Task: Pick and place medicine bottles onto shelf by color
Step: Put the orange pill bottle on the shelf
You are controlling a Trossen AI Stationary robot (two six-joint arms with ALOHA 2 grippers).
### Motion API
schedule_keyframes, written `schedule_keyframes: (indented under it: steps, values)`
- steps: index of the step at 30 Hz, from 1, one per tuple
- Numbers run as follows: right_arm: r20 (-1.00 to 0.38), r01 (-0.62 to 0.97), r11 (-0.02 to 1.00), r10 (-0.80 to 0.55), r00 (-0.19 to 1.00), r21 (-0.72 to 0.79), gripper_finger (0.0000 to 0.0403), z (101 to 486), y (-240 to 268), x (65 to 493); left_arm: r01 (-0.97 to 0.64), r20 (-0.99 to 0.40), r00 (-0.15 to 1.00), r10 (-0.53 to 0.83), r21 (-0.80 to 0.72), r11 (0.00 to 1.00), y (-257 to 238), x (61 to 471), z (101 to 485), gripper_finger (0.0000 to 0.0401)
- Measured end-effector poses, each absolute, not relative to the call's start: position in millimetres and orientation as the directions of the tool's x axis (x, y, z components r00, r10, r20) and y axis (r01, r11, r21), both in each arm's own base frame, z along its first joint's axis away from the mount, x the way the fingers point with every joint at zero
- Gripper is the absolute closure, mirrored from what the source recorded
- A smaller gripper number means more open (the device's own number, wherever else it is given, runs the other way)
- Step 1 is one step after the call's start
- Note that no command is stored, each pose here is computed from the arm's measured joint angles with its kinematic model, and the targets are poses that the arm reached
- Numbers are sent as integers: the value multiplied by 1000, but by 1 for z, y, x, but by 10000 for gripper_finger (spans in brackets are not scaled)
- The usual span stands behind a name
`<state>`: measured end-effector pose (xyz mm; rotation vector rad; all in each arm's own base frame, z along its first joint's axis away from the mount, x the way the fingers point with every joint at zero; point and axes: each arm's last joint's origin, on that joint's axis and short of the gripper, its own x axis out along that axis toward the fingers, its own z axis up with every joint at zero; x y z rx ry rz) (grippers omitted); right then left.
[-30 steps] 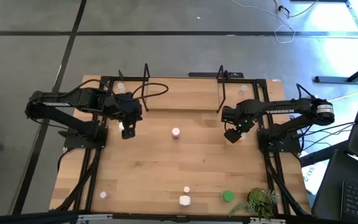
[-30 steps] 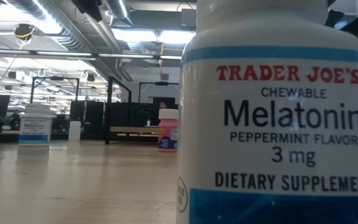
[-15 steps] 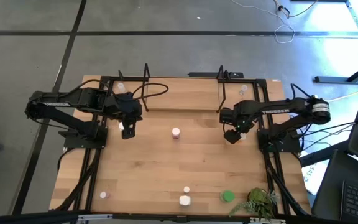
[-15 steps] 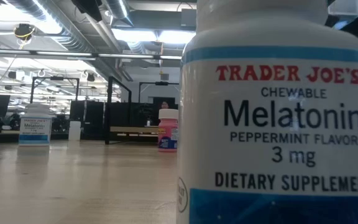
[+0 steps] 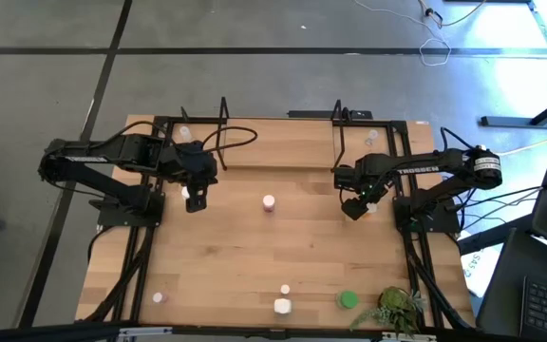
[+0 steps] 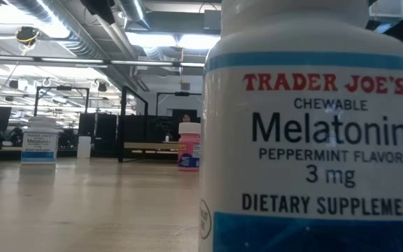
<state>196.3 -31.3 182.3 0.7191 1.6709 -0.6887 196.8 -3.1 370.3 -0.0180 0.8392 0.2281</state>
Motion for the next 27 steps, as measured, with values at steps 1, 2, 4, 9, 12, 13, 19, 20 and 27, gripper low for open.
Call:
schedule_keyframes:
  steps: [1,2,4,9,12,13,19,20,27]
  values:
    - [-978,763,642,104,-179,-71,174,182,-31,196,-207,-739,645,193,74,975,-3,197,370,401]
    - [-978,763,642,104,-179,-71,179,182,-31,196,-207,-739,645,193,74,975,-3,197,370,401]
    - [-978,763,642,104,-179,-72,188,182,-31,196,-207,-739,645,193,74,975,-3,197,370,401]
    - [-978,763,643,103,-180,-73,192,182,-31,196,-207,-739,645,193,74,976,-3,197,370,401]
    - [-979,763,643,101,-176,-71,192,182,-31,197,-207,-739,645,193,74,975,-3,197,370,401]
    - [-980,763,643,101,-173,-69,192,182,-31,197,-207,-739,645,193,74,976,-3,197,370,401]
    - [-982,748,661,101,-157,-52,192,182,-32,199,-207,-739,645,193,74,976,-3,197,370,401]
    - [-982,748,662,101,-157,-52,192,182,-32,199,-208,-739,645,193,74,975,-3,197,370,401]
    - [-990,744,668,105,-97,-2,192,195,-33,209,-207,-739,645,193,73,975,-3,197,370,401]
